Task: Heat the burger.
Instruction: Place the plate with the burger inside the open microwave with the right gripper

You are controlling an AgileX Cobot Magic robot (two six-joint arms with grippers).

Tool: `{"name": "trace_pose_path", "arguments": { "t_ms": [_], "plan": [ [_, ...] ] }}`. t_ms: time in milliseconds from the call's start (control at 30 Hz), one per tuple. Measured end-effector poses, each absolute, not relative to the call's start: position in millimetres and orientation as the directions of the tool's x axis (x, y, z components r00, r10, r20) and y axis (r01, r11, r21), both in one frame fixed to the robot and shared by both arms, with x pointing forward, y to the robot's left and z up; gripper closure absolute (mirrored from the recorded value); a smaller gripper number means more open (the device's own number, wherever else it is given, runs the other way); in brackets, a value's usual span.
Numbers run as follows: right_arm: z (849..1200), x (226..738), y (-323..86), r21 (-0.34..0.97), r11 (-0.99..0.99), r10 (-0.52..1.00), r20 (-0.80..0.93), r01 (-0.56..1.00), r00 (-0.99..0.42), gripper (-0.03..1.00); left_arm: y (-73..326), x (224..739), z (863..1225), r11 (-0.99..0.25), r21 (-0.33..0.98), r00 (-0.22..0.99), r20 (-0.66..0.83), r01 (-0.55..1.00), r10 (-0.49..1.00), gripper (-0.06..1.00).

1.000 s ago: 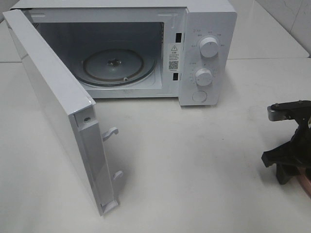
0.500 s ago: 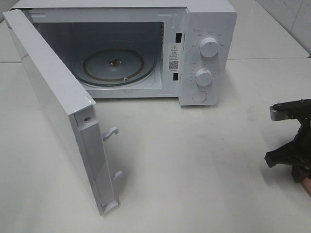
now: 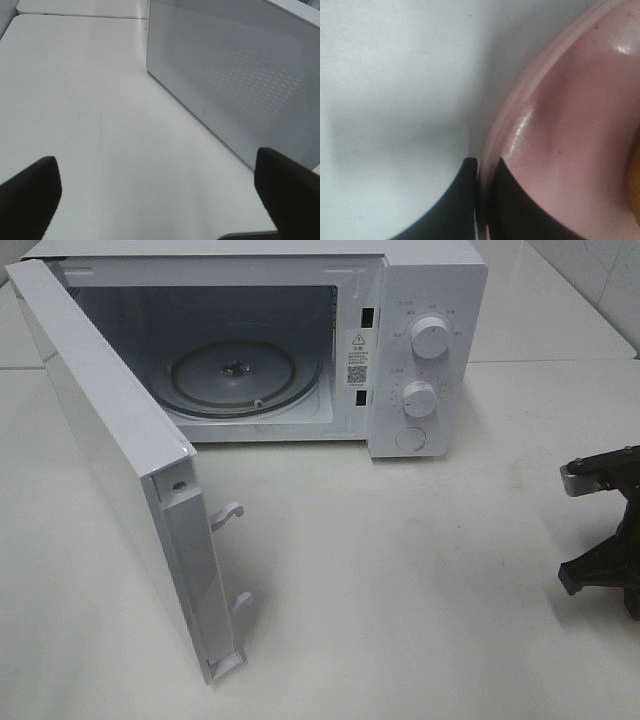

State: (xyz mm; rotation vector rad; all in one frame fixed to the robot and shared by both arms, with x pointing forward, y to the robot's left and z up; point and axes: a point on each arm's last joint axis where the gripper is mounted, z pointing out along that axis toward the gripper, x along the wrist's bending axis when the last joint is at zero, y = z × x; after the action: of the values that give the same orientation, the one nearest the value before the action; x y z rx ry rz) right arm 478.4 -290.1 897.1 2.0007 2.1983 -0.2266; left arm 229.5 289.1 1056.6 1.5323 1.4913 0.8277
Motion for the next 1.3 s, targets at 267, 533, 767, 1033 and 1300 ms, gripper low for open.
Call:
{"name": "trace_pose_path", "arguments": {
  "t_ms": [267, 533, 767, 1033, 1300],
  "plan": [
    [900, 473, -273, -0.037, 0.131, 0.935, -0.327, 0.991, -0.136, 0.95, 289, 230, 1057, 0.042, 0.892, 0.081, -0.087, 0.451, 0.993, -0.04],
    [908, 468, -264, -0.033, 0.170, 0.921, -0.351, 0.985, -0.171, 0.94, 289, 230, 1057, 0.042, 0.892, 0.081, -0.087, 0.451, 0.993, -0.04],
    [930, 458, -256, -0.031, 0.228, 0.886, -0.407, 0.973, -0.220, 0.94, 289, 230, 1057, 0.042, 0.892, 0.081, -0.087, 0.451, 0.993, -0.04],
    [938, 451, -241, -0.015, 0.293, 0.870, -0.411, 0.956, -0.273, 0.94, 289, 230, 1057, 0.042, 0.892, 0.081, -0.087, 0.451, 0.993, -0.04],
    [951, 442, -231, 0.007, 0.347, 0.852, -0.420, 0.938, -0.312, 0.94, 289, 230, 1057, 0.042, 0.892, 0.081, -0.087, 0.451, 0.993, -0.04]
  ]
}}
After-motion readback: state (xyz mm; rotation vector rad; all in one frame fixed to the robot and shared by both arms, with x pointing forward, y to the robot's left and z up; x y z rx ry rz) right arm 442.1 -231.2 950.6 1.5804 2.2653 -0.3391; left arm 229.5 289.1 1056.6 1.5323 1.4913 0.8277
